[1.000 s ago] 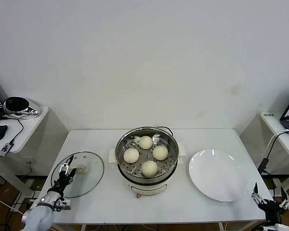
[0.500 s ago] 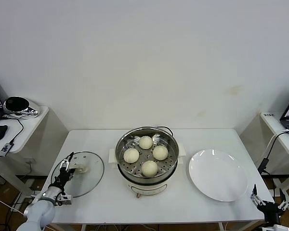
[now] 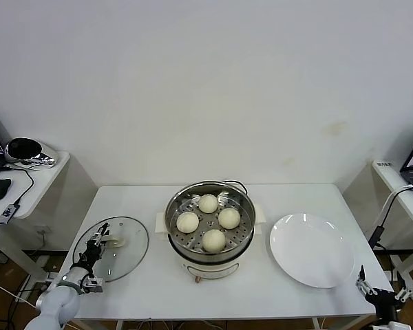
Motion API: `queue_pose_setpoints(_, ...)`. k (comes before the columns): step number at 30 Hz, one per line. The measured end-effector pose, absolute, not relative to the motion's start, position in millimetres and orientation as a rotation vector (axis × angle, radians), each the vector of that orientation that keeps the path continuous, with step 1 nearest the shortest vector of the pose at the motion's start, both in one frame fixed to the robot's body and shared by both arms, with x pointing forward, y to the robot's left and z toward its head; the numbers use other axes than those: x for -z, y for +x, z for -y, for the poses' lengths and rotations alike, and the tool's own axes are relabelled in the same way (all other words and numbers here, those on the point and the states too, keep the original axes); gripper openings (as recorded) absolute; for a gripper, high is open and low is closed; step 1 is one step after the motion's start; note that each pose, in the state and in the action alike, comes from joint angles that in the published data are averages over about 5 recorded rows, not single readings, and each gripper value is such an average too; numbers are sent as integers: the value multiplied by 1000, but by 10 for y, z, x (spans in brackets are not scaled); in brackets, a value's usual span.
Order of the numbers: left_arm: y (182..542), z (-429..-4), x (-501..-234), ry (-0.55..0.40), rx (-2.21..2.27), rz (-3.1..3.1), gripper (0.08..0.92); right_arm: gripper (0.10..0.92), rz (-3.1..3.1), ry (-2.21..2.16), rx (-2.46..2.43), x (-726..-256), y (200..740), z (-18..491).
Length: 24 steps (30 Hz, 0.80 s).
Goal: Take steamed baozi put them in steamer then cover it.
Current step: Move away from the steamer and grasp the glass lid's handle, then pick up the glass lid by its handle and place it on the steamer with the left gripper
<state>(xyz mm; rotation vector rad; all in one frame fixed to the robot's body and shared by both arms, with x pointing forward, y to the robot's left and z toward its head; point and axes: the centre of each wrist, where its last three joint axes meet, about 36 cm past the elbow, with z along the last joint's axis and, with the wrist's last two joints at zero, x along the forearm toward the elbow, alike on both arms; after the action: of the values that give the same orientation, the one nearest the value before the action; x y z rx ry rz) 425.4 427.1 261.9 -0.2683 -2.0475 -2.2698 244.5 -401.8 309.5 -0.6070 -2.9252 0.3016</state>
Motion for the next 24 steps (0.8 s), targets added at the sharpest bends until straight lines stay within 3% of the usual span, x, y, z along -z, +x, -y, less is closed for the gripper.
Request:
queue_pose_setpoints(11, 4207, -4309, -2632, -240, 2236, 2085, 150, 823, 2929, -586, -303, -3090, 2457, 3993)
queue_pose_setpoints(17, 4117, -4318, -2812, -168, 2229, 2119, 142, 823, 2937, -570, -313, -3092, 2467, 3969)
queue_pose_setpoints(24, 3863, -4277, -3203, -32, 2204, 2149, 142, 823, 2947, -544, -326, -3098, 2485, 3925)
